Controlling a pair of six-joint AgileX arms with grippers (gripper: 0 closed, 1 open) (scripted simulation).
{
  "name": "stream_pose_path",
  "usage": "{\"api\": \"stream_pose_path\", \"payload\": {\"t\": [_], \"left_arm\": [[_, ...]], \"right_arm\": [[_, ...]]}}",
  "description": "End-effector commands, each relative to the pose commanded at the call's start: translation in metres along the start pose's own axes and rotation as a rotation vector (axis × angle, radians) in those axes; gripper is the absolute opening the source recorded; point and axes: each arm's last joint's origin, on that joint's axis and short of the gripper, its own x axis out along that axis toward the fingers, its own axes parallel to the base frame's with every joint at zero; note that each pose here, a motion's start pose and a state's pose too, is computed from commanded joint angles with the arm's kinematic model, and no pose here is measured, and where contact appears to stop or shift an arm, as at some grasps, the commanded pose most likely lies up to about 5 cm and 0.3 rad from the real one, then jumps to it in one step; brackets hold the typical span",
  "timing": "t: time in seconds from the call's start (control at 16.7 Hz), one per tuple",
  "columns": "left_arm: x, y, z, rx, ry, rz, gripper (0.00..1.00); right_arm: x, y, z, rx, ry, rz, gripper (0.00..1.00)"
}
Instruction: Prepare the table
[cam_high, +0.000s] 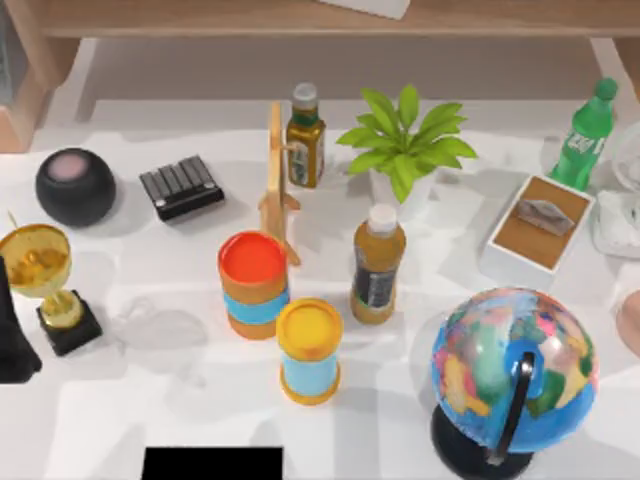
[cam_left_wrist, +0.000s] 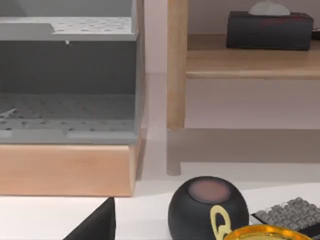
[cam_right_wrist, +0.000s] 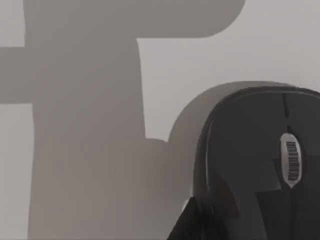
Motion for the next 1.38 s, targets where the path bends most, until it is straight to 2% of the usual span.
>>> {"api": "stream_pose_path", "payload": {"t": [0.54,0.66,0.84,1.02,1.2,1.38], "left_arm": [[0.000,0.000,0.000,0.000,0.000,0.000,1.00],[0.000,0.000,0.000,0.000,0.000,0.000,1.00],[0.000,0.000,0.000,0.000,0.000,0.000,1.00],[0.000,0.000,0.000,0.000,0.000,0.000,1.00],[0.000,0.000,0.000,0.000,0.000,0.000,1.00],[0.000,0.000,0.000,0.000,0.000,0.000,1.00]], "right_arm": [[-0.001,-0.001,0.000,0.004,-0.001,0.000,0.00],[-0.013,-0.003,-0.002,0.024,-0.010,-0.010,0.00],[-0.052,-0.003,-0.010,0.100,-0.031,-0.041,0.00],[-0.105,0.018,-0.023,0.190,-0.094,-0.072,0.00],[-0.158,0.058,-0.041,0.271,-0.177,-0.079,0.00],[-0.198,0.114,-0.066,0.326,-0.252,-0.050,0.00]]}}
